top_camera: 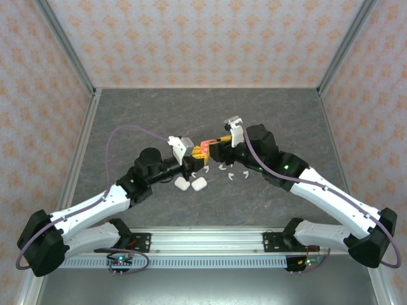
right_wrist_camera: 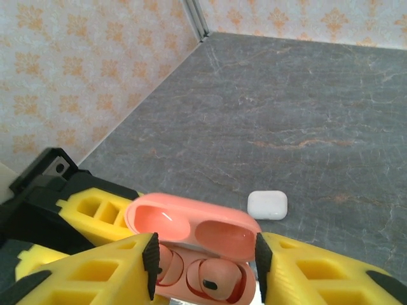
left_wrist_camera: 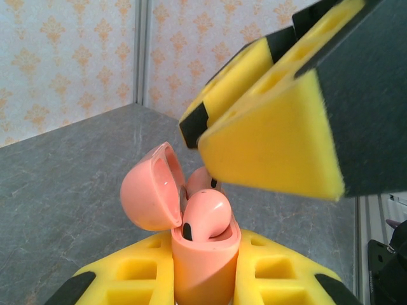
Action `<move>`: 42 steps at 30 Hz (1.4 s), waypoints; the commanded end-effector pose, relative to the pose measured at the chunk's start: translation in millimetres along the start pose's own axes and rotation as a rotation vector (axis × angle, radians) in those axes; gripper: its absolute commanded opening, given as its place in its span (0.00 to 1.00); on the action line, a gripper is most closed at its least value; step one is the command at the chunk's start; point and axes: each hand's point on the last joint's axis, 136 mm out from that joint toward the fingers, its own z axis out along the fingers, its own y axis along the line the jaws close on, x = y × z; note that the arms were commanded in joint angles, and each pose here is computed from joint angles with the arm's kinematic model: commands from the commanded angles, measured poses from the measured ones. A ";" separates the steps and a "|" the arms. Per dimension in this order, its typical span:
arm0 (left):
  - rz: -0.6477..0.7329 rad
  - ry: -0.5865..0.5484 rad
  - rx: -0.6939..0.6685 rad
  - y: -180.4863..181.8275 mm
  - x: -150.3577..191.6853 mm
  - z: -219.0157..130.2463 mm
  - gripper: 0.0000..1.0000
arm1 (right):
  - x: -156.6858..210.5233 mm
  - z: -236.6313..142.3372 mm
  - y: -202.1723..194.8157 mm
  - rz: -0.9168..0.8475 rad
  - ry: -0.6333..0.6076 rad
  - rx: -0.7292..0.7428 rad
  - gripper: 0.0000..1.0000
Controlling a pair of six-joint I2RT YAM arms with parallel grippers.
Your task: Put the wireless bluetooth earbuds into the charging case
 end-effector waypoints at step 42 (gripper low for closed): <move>0.042 -0.065 0.096 -24.4 -28.3 6.7 0.00 | -14.9 -34.9 33.1 0.075 -0.023 -0.318 0.82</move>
